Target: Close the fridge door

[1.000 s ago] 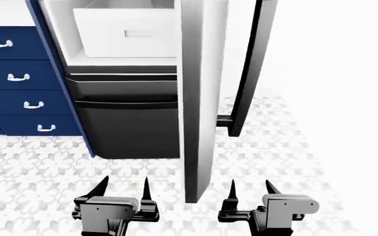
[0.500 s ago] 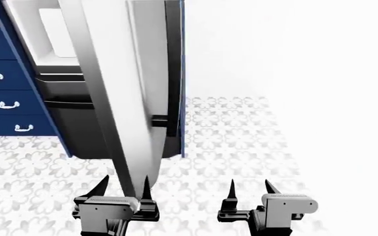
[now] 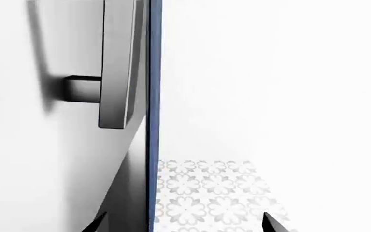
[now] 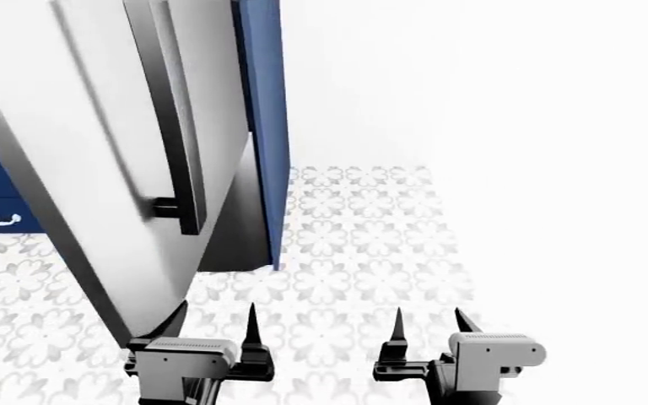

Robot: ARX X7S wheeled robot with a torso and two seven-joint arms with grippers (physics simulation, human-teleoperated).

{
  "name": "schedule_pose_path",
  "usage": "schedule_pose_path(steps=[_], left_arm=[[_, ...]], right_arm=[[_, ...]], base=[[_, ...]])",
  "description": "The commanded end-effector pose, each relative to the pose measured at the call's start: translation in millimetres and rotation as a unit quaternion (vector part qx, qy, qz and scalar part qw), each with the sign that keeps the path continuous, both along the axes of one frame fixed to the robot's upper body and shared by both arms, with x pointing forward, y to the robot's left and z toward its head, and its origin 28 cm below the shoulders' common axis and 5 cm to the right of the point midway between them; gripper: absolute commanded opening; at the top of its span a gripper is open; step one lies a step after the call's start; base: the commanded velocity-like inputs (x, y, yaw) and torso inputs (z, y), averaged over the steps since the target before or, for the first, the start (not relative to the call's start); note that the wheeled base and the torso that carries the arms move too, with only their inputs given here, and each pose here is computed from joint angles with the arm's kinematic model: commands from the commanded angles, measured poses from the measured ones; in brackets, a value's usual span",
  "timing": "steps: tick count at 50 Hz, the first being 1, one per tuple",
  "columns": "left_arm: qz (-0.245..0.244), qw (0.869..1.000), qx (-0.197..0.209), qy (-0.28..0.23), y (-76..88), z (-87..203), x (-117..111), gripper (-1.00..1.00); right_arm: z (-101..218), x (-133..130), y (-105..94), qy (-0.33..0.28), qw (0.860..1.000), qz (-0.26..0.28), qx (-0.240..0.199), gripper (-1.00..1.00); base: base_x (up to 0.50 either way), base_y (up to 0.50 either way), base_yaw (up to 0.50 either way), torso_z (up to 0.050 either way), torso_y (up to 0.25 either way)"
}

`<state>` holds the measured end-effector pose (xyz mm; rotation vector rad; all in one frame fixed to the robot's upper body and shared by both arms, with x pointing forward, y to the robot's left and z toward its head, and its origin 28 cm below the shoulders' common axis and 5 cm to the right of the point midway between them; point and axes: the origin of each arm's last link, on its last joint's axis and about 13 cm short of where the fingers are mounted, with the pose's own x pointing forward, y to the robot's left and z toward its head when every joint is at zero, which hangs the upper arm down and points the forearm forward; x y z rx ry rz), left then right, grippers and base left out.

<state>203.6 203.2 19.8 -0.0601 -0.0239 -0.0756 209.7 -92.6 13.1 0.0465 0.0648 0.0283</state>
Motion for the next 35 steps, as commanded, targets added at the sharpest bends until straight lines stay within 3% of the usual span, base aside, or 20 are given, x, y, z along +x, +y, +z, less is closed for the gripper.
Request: schedule_pose_path(steps=[1,12,35], left_arm=[[0.000,1.000,0.001,0.000,0.7,0.3,-0.3,1.00],[0.001,1.000,-0.001,0.001,1.0,1.0,-0.5,1.00],[0.000,1.000,-0.002,0.001,0.8,1.1,-0.9,1.00]], right_arm=[[0.8,-0.5,1.7,-0.005,1.000,-0.002,-0.004,1.00],[0.1,0.9,2.2,0.014,1.000,-0.002,0.006,1.00],[0.1,-0.3,1.5,0.018,1.000,0.003,0.001,1.00]], base=[[0.00,0.00,0.00,0.000,0.000],[0.02,-0.01,0.00,0.000,0.000],[0.46,-0.25,0.00,0.000,0.000]])
